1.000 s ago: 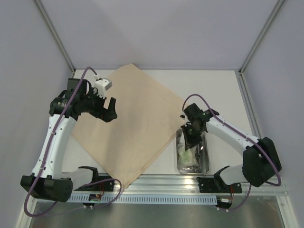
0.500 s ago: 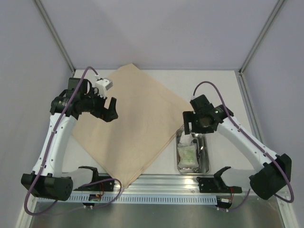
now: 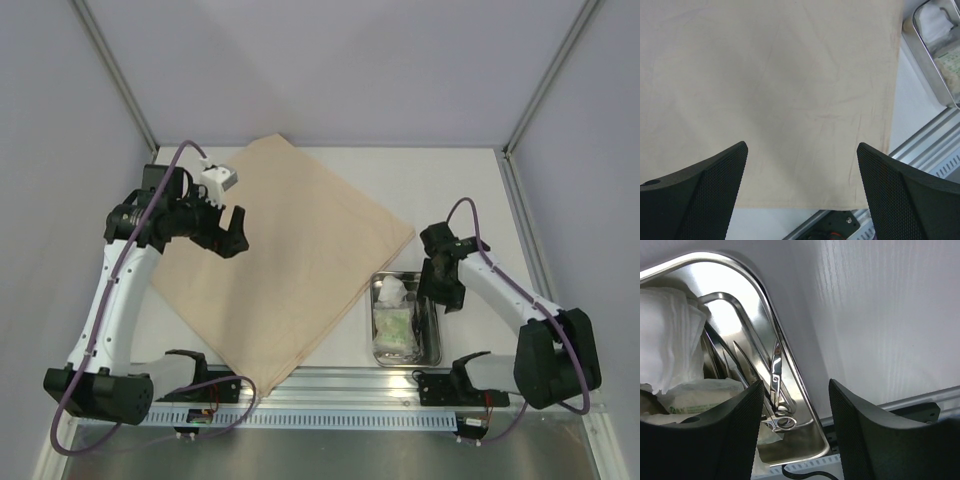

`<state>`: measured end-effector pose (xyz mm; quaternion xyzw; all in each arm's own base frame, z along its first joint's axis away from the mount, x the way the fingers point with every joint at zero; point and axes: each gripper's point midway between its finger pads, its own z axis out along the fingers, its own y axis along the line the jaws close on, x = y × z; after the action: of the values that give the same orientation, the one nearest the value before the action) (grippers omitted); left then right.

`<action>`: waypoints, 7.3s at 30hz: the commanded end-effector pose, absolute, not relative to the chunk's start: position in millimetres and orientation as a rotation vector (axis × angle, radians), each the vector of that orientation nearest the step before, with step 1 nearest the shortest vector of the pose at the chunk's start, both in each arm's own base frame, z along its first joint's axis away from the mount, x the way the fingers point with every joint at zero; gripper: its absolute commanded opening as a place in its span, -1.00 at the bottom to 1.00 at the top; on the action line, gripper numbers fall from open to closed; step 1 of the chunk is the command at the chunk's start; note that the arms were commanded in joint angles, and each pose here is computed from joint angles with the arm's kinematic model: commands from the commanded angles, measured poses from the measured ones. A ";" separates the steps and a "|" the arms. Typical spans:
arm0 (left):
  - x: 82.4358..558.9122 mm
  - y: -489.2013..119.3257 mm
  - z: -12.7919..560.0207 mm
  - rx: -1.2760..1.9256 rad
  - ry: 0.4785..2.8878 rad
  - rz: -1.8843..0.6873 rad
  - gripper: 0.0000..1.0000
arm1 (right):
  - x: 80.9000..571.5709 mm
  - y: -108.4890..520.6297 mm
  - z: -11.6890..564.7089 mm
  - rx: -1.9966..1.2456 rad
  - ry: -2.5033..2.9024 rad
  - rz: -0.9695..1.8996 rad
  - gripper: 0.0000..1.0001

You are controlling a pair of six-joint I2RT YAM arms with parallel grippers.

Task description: Prepare the surgical pack

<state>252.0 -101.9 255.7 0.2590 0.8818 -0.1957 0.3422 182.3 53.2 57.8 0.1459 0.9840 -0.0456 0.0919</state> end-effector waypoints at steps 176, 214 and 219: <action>348.3 18.0 85.2 -0.449 2.469 0.164 -1.00 | 370.1 145.8 26.0 0.743 2.480 0.285 0.19; 316.3 -20.2 58.1 -0.709 2.558 -0.131 -1.00 | 328.5 395.6 83.2 -0.090 2.605 0.761 -0.82; 313.7 -23.6 59.8 -0.709 2.557 -0.157 -1.00 | 344.3 412.6 83.6 -0.128 2.603 0.756 -0.82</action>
<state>316.1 -16.0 49.3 -0.2607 0.9365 -0.0343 0.2320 334.1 399.5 70.3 -0.0277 0.9422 0.2629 0.2059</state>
